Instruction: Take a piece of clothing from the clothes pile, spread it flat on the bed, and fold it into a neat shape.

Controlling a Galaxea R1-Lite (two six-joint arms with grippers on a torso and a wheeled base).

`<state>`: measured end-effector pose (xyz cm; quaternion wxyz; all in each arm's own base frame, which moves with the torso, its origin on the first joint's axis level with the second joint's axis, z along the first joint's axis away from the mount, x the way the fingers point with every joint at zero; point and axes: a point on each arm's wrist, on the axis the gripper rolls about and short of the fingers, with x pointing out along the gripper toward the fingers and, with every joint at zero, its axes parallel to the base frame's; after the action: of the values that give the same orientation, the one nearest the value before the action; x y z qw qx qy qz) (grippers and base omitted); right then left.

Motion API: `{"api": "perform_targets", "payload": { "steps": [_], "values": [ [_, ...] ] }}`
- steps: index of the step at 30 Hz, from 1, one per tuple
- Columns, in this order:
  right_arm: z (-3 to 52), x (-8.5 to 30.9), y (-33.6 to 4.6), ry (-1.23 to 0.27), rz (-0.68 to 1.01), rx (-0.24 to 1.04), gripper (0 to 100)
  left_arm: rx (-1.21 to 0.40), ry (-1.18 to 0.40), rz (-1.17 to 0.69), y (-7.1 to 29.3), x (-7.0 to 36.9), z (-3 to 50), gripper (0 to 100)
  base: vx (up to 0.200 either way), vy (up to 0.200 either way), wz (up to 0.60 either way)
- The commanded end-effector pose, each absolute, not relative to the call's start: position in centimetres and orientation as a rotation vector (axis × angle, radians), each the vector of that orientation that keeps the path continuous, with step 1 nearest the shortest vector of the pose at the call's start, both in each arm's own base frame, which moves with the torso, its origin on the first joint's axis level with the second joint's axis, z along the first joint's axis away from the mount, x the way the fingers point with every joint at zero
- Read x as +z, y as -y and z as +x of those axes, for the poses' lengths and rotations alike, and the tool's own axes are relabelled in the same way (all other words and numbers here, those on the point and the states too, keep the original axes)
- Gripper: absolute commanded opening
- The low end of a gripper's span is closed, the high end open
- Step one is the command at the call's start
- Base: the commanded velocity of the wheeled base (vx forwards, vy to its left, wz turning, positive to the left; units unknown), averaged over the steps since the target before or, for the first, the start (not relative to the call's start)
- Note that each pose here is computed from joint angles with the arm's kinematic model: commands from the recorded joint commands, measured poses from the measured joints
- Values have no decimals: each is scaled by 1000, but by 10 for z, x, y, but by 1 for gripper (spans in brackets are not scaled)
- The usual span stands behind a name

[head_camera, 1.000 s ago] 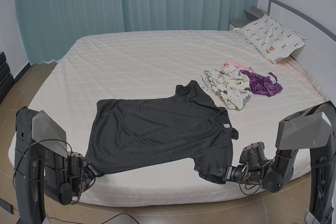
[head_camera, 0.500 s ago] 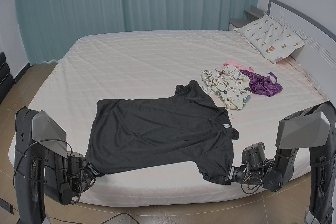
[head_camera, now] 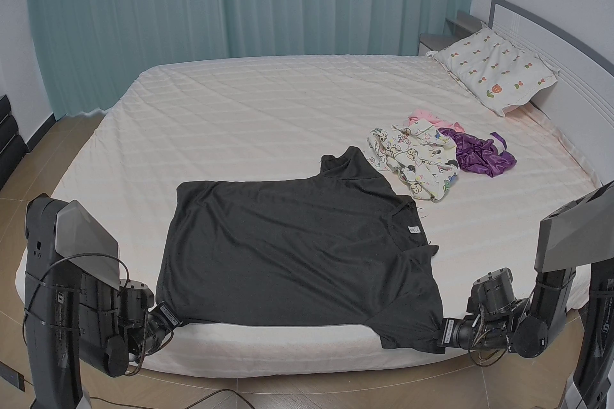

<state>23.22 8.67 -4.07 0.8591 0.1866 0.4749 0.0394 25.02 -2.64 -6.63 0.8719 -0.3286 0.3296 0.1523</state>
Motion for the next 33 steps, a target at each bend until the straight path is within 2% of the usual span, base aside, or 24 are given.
{"api": "perform_targets", "payload": {
  "steps": [1, 14, 20, 33],
  "values": [
    [220, -33, -83, -1005, 390, 84, 0, 319, -696, -679, 25, -60, 241, 0, 0, 0, 0],
    [184, -28, -82, -1045, 338, 115, 0, 310, -785, -550, 22, -58, 219, 0, 0, 0, 0],
    [172, -29, -80, -1087, 316, 108, 0, 317, -786, -549, 20, -59, 219, 0, 0, 0, 0],
    [169, -26, -81, -1068, 296, 83, 0, 291, -796, -481, 17, -48, 211, 0, 0, 0, 0]
  ]
}}
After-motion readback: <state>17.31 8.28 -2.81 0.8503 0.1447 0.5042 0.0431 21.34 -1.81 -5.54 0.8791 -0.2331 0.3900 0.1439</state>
